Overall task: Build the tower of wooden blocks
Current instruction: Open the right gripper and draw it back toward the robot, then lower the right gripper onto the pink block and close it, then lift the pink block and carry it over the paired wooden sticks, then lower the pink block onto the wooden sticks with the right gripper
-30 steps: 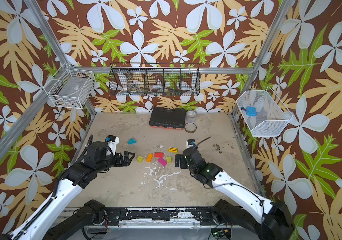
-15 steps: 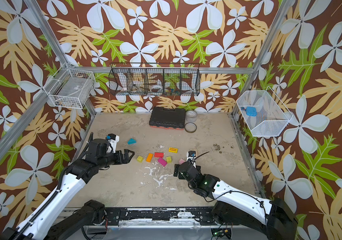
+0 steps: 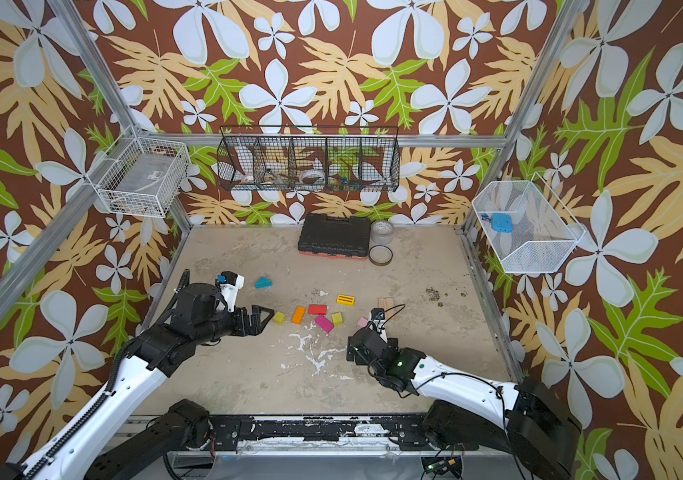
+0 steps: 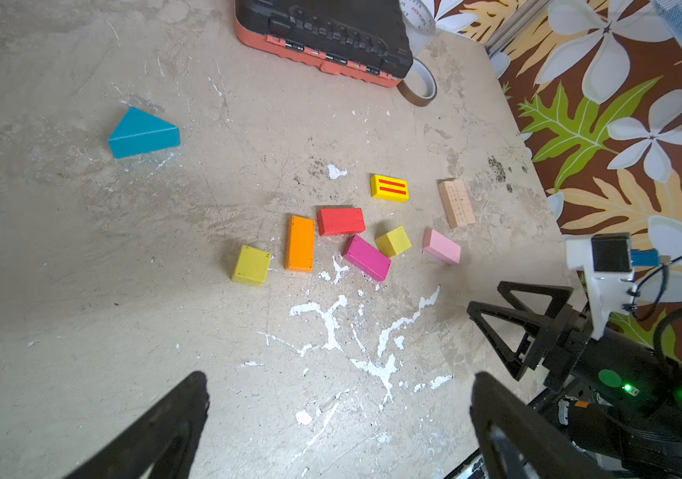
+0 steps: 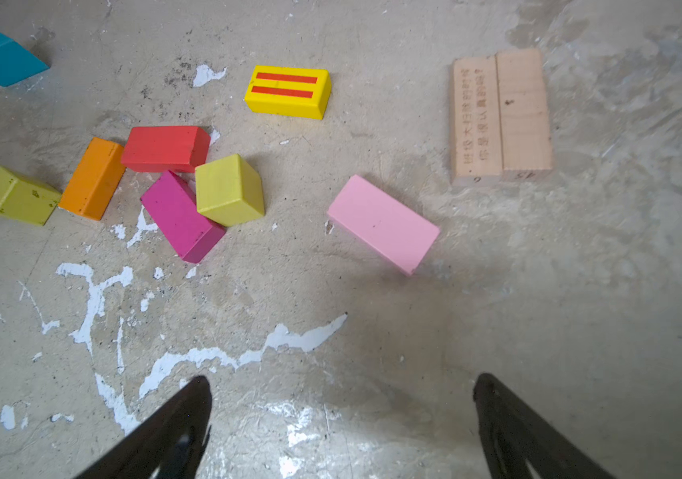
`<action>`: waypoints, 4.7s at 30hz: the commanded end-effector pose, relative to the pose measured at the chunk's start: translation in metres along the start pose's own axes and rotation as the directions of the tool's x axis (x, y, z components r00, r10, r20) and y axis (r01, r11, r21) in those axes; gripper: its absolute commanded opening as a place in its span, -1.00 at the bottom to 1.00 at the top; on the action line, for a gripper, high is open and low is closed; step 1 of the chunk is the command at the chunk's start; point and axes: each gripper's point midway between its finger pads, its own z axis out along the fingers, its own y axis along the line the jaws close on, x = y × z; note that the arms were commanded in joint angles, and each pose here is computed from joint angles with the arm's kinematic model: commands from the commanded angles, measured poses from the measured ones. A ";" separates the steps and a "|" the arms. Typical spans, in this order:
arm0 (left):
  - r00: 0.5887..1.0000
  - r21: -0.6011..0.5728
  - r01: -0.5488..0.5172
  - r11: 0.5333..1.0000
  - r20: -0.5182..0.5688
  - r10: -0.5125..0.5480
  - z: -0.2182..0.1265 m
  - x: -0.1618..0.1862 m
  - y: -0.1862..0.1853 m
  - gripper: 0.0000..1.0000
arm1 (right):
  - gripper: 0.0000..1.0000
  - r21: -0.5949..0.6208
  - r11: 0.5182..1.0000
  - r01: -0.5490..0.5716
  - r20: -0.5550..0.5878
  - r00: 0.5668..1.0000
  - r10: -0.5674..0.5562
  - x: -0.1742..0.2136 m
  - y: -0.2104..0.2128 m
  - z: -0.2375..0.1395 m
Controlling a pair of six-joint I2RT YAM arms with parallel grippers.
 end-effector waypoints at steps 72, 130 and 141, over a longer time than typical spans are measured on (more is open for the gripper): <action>1.000 -0.033 -0.005 0.999 -0.009 0.004 0.005 0.004 -0.001 1.00 | 0.04 0.260 0.961 0.091 -0.149 0.987 -0.053 0.002 -0.021 0.097; 0.990 -0.047 0.000 0.999 -0.142 -0.007 0.036 0.024 0.006 1.00 | -0.68 0.258 0.966 0.034 0.064 0.997 -0.052 -0.126 -0.088 0.074; 0.991 -0.046 0.000 0.999 -0.134 -0.006 0.035 0.023 0.005 1.00 | -0.82 0.272 0.958 0.087 -0.064 0.995 -0.072 -0.111 -0.088 0.102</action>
